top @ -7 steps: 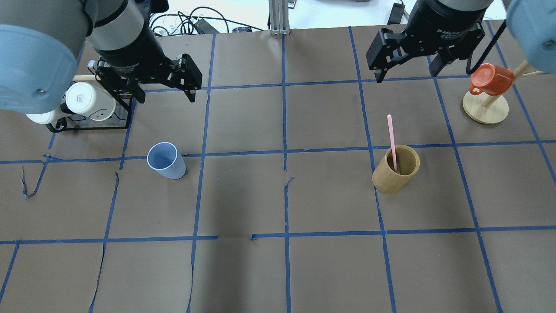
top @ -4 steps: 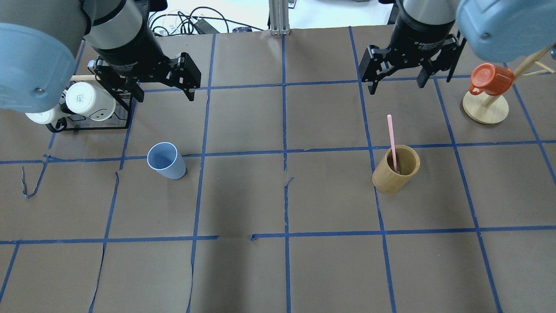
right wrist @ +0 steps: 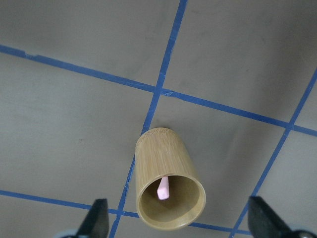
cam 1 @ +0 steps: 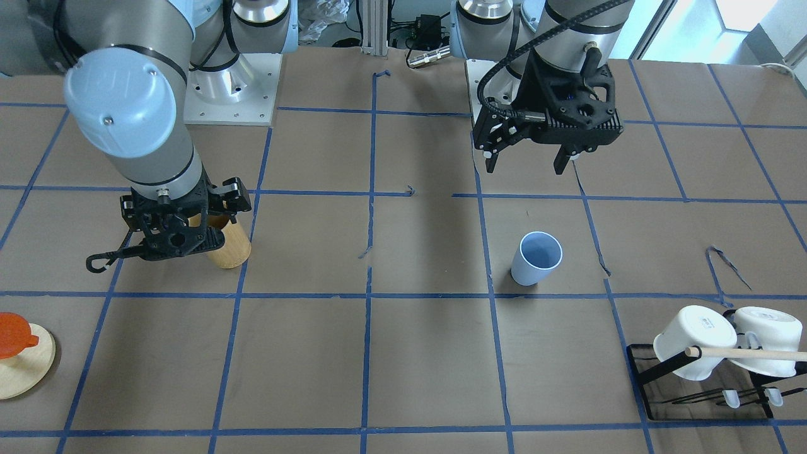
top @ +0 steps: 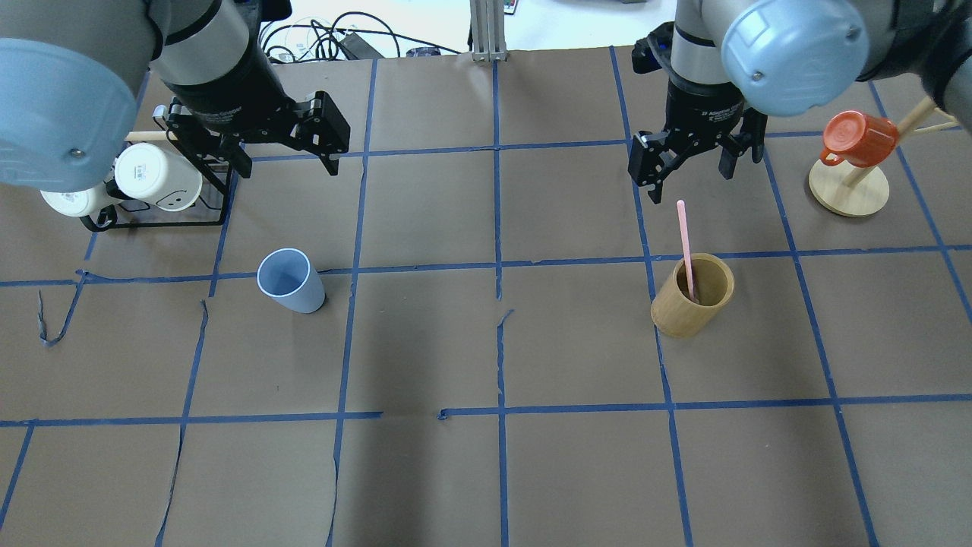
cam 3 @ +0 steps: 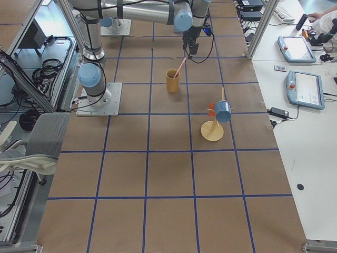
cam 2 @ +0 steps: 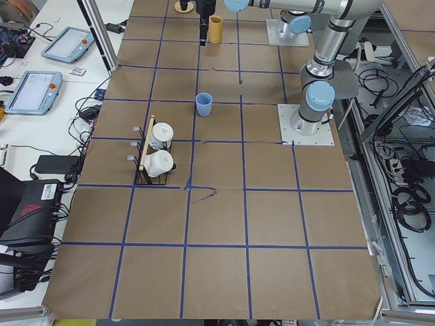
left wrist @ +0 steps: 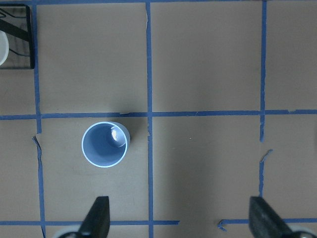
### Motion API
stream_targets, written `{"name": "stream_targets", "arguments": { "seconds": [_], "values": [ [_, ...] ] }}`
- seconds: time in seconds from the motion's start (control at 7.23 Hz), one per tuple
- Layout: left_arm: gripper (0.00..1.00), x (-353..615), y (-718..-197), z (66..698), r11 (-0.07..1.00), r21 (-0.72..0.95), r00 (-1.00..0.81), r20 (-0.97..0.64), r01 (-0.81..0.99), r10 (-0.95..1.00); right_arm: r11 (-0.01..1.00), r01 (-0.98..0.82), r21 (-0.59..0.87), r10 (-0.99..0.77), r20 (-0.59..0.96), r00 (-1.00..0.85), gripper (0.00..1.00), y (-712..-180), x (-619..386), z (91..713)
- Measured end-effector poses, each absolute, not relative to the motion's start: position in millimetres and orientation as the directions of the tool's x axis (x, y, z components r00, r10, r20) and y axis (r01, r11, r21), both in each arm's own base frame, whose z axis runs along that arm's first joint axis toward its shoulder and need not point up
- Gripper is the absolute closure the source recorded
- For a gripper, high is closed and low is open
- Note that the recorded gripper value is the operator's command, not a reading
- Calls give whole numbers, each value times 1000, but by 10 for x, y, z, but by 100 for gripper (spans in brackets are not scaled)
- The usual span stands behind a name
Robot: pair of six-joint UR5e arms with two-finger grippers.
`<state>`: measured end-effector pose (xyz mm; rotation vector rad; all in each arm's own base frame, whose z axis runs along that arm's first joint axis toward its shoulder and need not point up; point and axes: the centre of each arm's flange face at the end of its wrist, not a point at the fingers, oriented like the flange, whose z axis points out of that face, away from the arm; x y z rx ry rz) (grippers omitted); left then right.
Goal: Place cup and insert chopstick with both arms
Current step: 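Lower the left gripper onto the blue cup while the right descends to the chopstick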
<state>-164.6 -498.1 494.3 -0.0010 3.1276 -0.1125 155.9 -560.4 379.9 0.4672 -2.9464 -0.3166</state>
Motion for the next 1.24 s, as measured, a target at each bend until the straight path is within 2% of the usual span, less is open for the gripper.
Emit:
{"name": "stream_targets", "arguments": {
  "seconds": [0.28, 0.41, 0.55, 0.69, 0.83, 0.97, 1.11, 1.24],
  "values": [
    [0, -1339, -5152, 4459, 1000, 8, -1000, -19, -1, -1, 881, -372, 292, -425, 145, -893, 0, -5552, 1614, 3438],
    [0, -1265, -5229, 4149, 1000, 29, -1000, -18, 11, 12, 864, -399, 307, -459, 152, -876, 4, -5537, 1605, 3361],
    [0, -1237, -5307, 3834, 999, 39, -1000, -19, 20, 21, 856, -409, 315, -471, 148, -870, 20, -5529, 1598, 3325],
    [0, -1226, -5378, 3530, 998, 60, -999, -19, 32, 33, 854, -411, 320, -472, 142, -870, 23, -5534, 1602, 3299],
    [0, -1219, -5453, 3268, 995, 84, -999, -17, 48, 50, 853, -412, 319, -470, 128, -874, 39, -5548, 1614, 3269],
    [5, -1214, -5513, 3062, 992, 108, -998, -15, 56, 58, 854, -413, 315, -465, 110, -879, 54, -5553, 1631, 3251],
    [8, -1206, -5550, 2909, 989, 133, -998, -15, 59, 62, 855, -413, 312, -462, 99, -881, 57, -5556, 1638, 3247],
    [14, -1198, -5573, 2794, 986, 154, -998, -17, 57, 60, 855, -414, 312, -462, 95, -882, 69, -5557, 1638, 3244]
  ]
}}
